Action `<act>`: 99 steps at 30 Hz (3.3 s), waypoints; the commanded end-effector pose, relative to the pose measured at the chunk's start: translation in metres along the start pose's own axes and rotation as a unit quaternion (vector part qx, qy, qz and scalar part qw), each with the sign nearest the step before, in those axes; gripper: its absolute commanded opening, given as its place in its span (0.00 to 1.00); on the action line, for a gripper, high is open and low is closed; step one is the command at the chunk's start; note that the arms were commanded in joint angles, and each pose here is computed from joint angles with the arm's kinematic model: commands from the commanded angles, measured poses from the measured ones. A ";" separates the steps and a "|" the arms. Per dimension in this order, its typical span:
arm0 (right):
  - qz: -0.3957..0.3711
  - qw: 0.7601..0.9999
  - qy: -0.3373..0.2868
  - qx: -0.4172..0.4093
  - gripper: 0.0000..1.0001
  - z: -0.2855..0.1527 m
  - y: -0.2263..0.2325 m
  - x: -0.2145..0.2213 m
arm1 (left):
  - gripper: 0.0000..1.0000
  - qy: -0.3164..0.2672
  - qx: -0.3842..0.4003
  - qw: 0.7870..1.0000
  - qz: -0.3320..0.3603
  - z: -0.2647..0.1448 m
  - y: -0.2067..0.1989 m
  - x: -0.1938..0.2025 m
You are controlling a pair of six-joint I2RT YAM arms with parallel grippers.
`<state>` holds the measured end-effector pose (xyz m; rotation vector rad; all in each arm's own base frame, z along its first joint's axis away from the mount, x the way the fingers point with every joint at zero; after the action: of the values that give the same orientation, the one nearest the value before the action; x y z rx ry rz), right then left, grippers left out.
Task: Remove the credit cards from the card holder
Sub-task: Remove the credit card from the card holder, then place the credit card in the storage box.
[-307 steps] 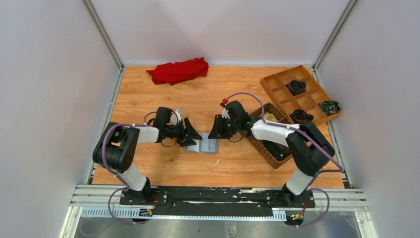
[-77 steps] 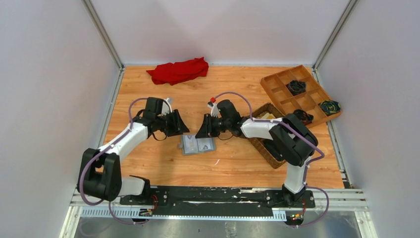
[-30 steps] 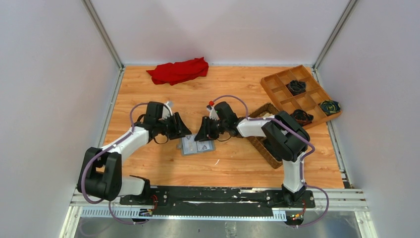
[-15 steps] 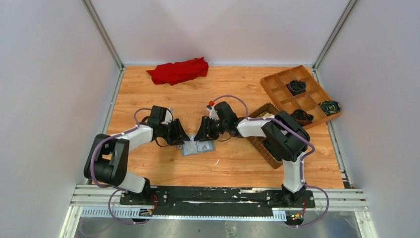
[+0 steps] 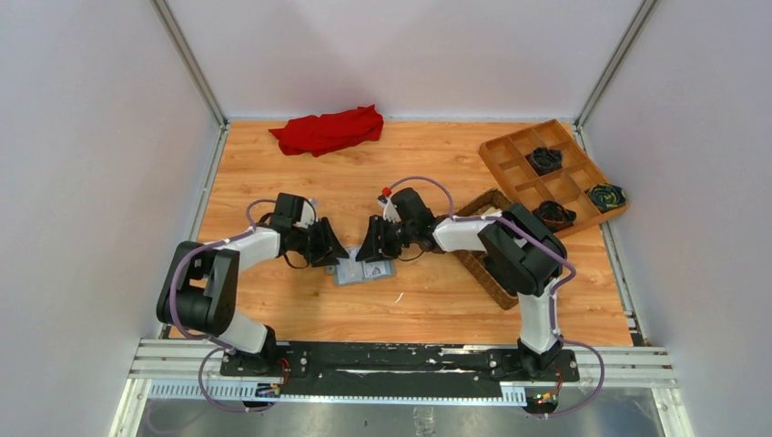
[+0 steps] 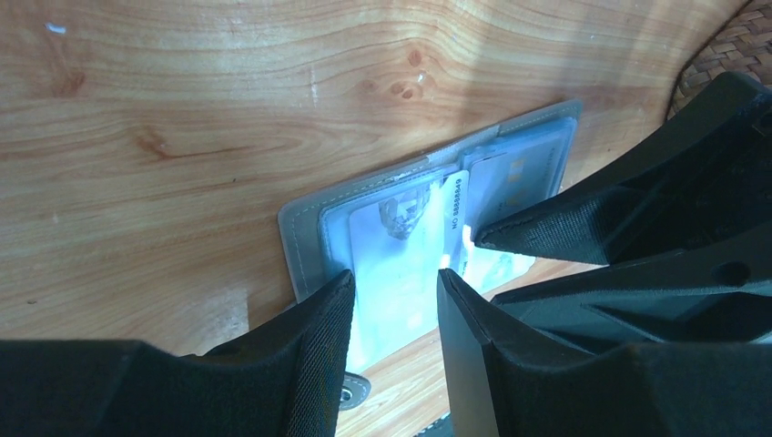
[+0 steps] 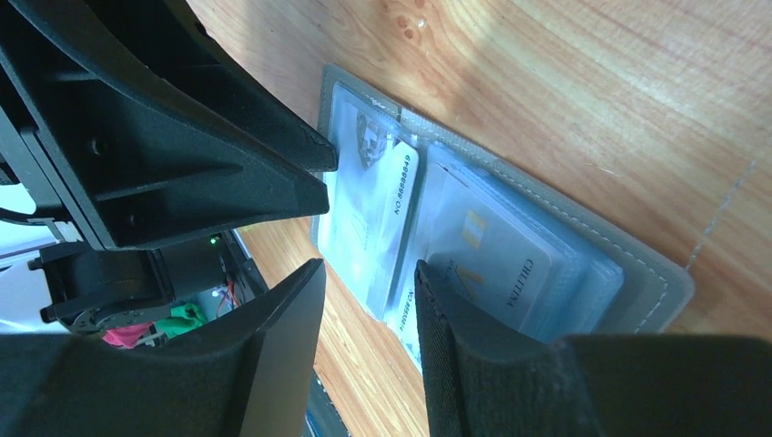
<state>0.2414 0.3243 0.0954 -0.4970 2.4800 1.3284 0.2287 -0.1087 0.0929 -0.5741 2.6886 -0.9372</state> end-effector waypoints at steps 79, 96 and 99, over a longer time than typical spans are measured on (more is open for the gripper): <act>-0.180 0.787 -0.060 0.588 0.00 -0.357 -0.045 0.019 | 0.47 -0.039 -0.025 0.997 0.061 -0.047 -0.032 -0.028; -0.201 0.767 0.033 0.608 0.00 -0.334 -0.092 0.034 | 0.47 -0.023 -0.016 0.998 0.055 -0.037 -0.030 -0.031; -0.202 0.757 0.060 0.619 0.00 -0.333 -0.098 0.039 | 0.47 -0.023 -0.015 0.998 0.053 -0.036 -0.031 -0.031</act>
<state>0.2229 -0.0075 0.1971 -0.6190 2.4293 -0.5323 0.2461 -0.0969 0.1389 -0.4676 2.6844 -0.8202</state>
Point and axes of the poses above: each gripper's point midway between its finger pads, its own z axis out along the fingers, its own y axis along the line the jaws close on, x = y × z, the point moved 9 cm from there along -z, back along the fingers, and after that the axes turned 8 degrees about -z, right-handed, at the moved point
